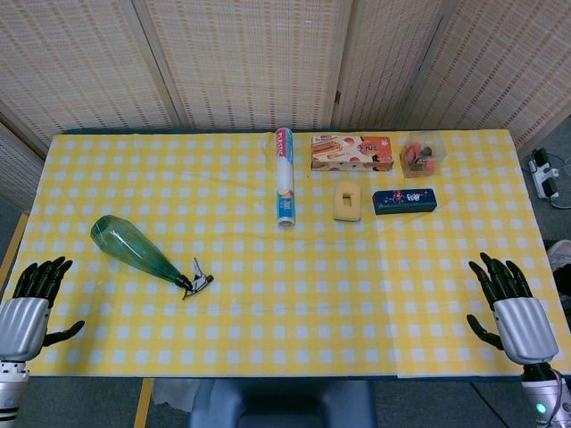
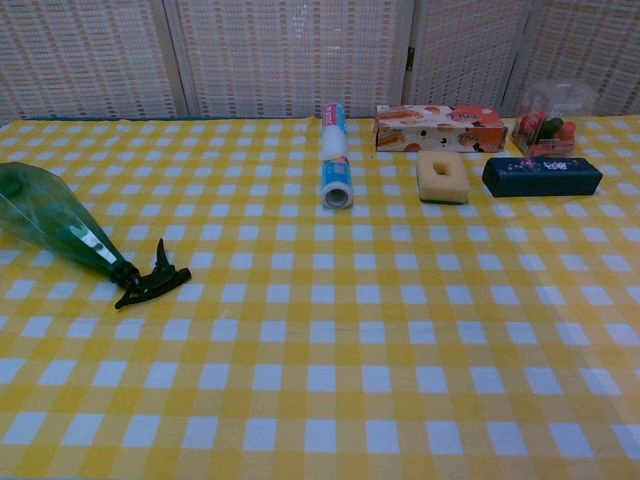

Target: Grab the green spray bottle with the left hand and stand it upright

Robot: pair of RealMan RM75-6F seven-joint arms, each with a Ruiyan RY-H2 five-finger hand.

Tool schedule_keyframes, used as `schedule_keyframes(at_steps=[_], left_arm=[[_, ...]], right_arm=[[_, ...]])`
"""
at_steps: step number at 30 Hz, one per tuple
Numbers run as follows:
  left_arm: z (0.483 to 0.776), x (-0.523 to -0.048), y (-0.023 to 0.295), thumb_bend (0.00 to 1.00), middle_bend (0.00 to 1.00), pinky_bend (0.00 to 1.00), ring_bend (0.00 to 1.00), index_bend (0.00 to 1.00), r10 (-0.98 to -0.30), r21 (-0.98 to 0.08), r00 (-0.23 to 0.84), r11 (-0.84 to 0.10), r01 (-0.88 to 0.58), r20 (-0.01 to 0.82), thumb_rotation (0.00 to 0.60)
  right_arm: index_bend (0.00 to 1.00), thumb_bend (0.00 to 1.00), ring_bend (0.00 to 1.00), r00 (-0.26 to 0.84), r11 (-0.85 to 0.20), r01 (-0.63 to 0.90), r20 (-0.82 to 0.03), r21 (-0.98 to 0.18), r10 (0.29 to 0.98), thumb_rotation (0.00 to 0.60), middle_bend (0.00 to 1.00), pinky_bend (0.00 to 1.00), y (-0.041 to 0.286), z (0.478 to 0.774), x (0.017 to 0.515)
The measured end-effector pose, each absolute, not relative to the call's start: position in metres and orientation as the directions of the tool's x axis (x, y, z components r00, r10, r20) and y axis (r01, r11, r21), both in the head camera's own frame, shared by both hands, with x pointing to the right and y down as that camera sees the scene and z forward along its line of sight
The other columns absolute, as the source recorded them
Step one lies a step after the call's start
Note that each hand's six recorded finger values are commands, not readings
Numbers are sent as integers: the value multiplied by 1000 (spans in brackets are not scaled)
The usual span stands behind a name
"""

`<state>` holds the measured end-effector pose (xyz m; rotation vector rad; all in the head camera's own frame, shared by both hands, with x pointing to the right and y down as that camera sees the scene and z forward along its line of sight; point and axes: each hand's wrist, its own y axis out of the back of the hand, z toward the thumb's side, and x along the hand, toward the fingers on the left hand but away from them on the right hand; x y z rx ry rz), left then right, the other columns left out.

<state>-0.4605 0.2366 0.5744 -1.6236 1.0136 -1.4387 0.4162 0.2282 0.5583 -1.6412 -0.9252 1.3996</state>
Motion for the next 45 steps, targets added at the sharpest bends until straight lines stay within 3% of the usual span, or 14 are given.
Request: schedule_keyframes(at_steps=[7,10,13,14,16,17,20,23,36,45], left_arm=[[573,-458,234,163,82,64,78,33,-916,-913,63,-399,-82,395,600],[574,-450,234,164,151,112,123,3,-916,-911,96,-398,-107,389,600],[574,-437,235,164,370,374,352,0,-923,-916,147,-376,-137,357,600],[574,-433,236,163,583,603,572,10,-926,-921,164,-363,-144,340,600],[573,-422,237,164,889,901,881,72,-934,-932,205,-326,-159,292,600],[573,-416,238,164,978,981,973,143,-937,-936,224,-309,-167,269,600],[578,-395,238,167,1000,1000,1000,285,-936,-938,275,-280,-205,219,600],[585,-383,235,171,1000,1000,1000,324,-930,-939,290,-286,-188,225,600],[631,-329,197,174,1000,1000,1000,274,-800,-875,377,-478,70,467,600],[655,-310,180,173,1000,1000,1000,298,-766,-866,405,-461,194,499,600]], right_arm=[[0,328,0,162,-455,34,-444,-890,881,600,0,0,234,555,413],[0,329,0,172,-442,44,-429,-896,887,600,0,0,236,549,413],[0,329,0,190,-440,53,-423,-896,886,600,0,0,240,545,411],[0,328,0,198,-441,55,-423,-896,884,600,0,0,242,543,410],[0,328,0,211,-443,61,-422,-894,881,600,0,0,245,540,410],[0,329,0,212,-443,64,-422,-894,882,600,0,0,245,540,410],[0,329,0,211,-438,71,-416,-896,885,600,0,0,246,537,411],[0,329,0,207,-441,74,-419,-894,884,600,0,0,245,538,413],[0,329,0,174,-437,76,-419,-896,891,600,0,0,238,540,418],[0,330,0,148,-434,79,-420,-897,895,600,0,0,237,538,426]])
